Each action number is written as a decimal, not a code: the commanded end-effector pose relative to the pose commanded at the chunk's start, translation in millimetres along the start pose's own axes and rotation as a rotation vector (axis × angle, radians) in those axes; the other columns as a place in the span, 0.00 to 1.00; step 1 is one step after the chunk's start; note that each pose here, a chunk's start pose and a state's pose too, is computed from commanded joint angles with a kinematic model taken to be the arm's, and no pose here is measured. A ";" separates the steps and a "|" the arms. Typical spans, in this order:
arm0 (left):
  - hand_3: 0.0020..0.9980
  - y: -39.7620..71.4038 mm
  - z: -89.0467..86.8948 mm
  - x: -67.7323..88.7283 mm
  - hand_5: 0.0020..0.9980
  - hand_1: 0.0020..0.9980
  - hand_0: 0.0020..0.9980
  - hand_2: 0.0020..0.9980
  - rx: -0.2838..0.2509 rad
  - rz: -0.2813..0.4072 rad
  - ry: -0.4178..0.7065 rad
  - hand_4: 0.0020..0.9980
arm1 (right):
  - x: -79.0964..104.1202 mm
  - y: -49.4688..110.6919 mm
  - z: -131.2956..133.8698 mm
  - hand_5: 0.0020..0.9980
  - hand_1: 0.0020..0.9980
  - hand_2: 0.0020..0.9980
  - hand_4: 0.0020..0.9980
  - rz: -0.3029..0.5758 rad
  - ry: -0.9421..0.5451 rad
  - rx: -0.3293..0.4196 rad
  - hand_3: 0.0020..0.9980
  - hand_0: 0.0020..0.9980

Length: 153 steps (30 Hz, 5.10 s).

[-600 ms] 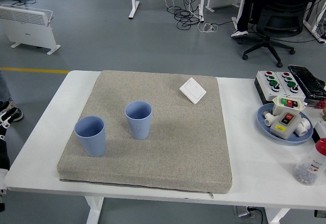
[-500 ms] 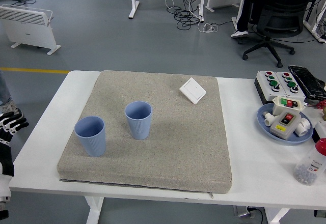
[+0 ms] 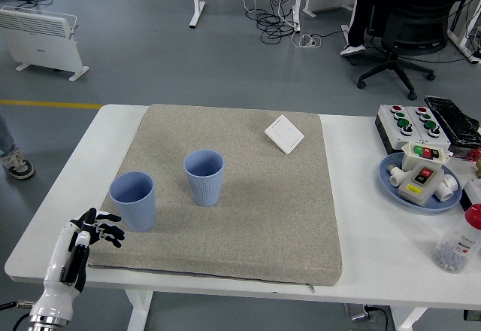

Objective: Push cup pick cup insert cup

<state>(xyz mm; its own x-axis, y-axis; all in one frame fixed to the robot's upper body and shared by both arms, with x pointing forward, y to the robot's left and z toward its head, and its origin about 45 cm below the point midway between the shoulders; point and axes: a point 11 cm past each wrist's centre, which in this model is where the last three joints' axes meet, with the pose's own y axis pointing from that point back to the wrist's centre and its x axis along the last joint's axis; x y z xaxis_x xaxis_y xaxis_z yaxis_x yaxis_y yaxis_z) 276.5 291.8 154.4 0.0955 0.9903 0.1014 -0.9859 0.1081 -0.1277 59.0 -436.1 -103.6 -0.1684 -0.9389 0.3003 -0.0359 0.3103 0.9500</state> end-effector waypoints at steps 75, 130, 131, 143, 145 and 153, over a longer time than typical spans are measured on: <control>0.49 -72.6 -26.8 22.5 1.00 0.61 0.69 0.53 0.130 -0.171 -0.261 0.60 | -5.3 -0.5 4.2 0.43 0.60 0.63 0.11 -0.009 0.014 -0.008 0.54 0.69; 0.48 -149.5 -24.4 22.3 1.00 0.61 0.68 0.52 0.139 -0.149 -0.367 0.58 | -9.6 0.1 -1.8 0.43 0.60 0.62 0.11 -0.021 0.038 0.003 0.55 0.69; 0.48 -150.3 -24.5 22.5 1.00 0.61 0.68 0.52 0.140 -0.147 -0.366 0.58 | -9.6 0.1 -1.5 0.43 0.60 0.62 0.11 -0.021 0.039 0.002 0.55 0.69; 0.48 -148.7 -30.1 19.7 1.00 0.61 0.68 0.52 0.150 -0.141 -0.362 0.57 | -8.3 -0.3 2.9 0.43 0.60 0.63 0.11 -0.019 0.043 -0.008 0.55 0.69; 0.48 -147.5 -30.3 20.3 1.00 0.61 0.68 0.52 0.150 -0.137 -0.363 0.57 | -8.0 -0.4 3.4 0.43 0.60 0.63 0.11 -0.019 0.043 -0.009 0.55 0.69; 0.48 -138.3 -20.9 21.6 1.00 0.58 0.59 0.51 0.116 -0.133 -0.377 0.56 | -7.0 -0.5 5.1 0.43 0.60 0.63 0.10 -0.016 0.041 -0.012 0.54 0.70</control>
<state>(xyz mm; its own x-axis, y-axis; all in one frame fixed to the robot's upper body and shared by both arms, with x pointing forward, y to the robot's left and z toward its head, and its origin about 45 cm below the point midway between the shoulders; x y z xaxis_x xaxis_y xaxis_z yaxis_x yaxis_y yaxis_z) 417.7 300.1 153.6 0.1875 0.8645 0.4663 -0.9793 0.2013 0.0205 55.2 -428.9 -106.6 -0.1275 -0.9491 0.2879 -0.0265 0.2934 0.9556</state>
